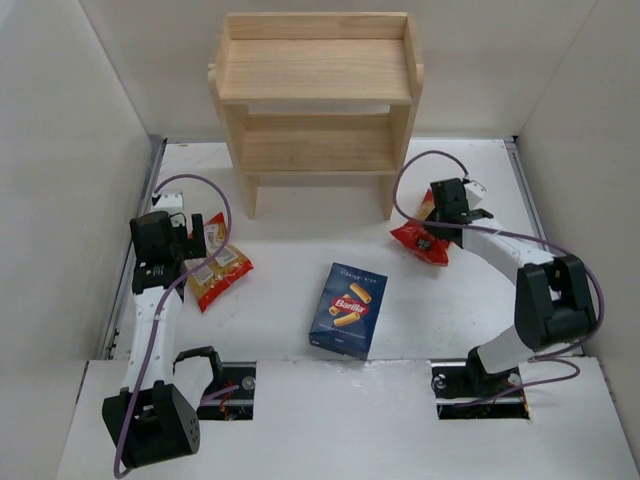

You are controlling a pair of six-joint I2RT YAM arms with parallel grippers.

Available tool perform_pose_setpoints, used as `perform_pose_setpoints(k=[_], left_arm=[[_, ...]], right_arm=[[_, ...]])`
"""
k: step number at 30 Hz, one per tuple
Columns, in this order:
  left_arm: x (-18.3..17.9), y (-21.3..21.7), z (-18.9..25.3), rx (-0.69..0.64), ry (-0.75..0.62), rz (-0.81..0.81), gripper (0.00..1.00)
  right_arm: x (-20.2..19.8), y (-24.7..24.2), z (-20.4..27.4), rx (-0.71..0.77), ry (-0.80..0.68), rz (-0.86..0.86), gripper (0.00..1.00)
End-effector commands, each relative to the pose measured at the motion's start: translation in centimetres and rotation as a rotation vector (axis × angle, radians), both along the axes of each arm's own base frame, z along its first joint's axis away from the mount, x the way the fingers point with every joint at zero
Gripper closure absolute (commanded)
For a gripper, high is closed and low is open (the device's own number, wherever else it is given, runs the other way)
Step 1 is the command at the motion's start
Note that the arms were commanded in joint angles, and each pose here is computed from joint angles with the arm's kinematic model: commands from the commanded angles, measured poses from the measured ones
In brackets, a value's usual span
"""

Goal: Place and organize the pasta boxes and bags onto the shelf

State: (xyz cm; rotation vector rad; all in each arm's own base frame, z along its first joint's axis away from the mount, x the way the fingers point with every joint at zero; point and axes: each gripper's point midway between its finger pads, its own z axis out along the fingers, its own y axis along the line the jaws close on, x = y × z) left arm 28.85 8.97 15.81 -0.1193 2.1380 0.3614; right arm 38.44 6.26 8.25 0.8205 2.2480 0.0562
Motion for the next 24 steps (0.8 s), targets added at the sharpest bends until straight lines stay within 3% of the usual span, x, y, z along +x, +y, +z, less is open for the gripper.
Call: perform_pose_setpoints(k=[1,13,18,24], left_arm=[[0.3,0.2,0.9,0.014,-0.049,-0.007,0.0],[0.1,0.5,0.7,0.025,-0.05,0.002,0.0],[0.3,0.3,0.2,0.025,-0.039,-0.005,0.0],[0.6,0.7,0.0,0.03,-0.037,0.007,0.0]], right_arm=[[0.1,-1.0,4.6,0.021,-0.16,-0.005,1.0],[-1.5,-6.9,23.1,-0.272,-0.535,-0.024,1.0],[-2.7,-8.7,38.2,-0.465,-0.787,-0.032,1.0],[-5.6,-7.6,56.9,-0.549,-1.202,-0.103,1.0]])
